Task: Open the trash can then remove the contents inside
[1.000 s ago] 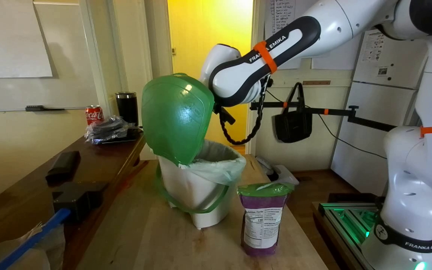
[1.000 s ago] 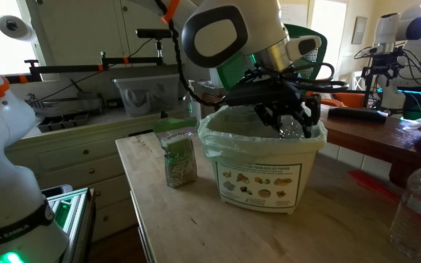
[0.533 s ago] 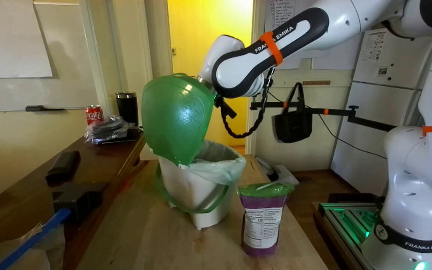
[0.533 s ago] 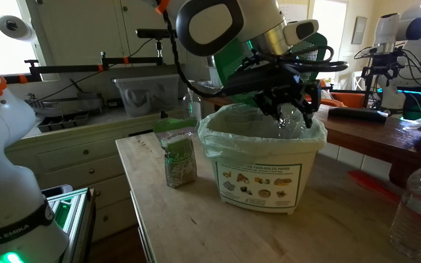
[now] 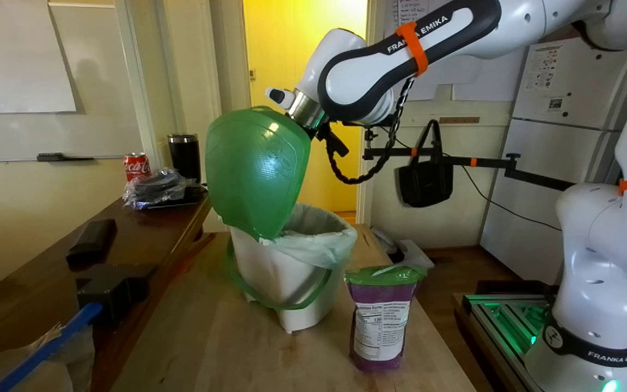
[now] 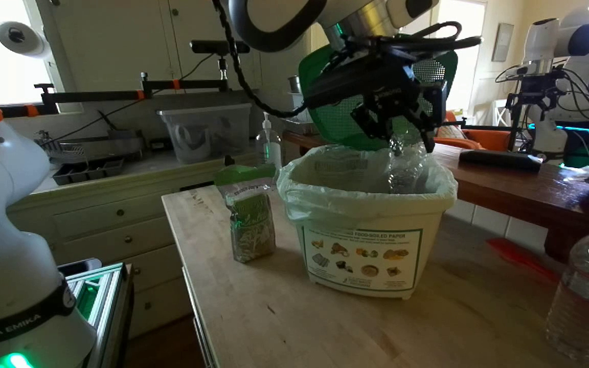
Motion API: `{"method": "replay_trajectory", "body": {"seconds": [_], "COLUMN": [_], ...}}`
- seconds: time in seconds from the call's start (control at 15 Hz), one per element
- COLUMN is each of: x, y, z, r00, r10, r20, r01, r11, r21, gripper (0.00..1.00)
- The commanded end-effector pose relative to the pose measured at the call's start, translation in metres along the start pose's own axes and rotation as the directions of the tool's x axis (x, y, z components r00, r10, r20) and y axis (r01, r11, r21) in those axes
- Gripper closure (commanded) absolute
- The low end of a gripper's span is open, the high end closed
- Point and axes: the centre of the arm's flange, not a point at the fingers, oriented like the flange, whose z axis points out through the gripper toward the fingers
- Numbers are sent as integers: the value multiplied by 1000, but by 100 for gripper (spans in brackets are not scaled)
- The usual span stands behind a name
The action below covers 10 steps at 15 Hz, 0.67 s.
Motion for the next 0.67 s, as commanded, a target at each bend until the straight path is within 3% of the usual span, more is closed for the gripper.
{"method": "replay_trajectory", "body": {"seconds": [0.0,0.6], "x": [-7,-14], "y": [-5,-3], "z": [-22,-56], "r00": [1000,999], "r10": [3,17], "r20": [-3,-34], "r01": [-3,-17], "r11": [1000,1000], "r21": [20,-6], "gripper": [54,57]}}
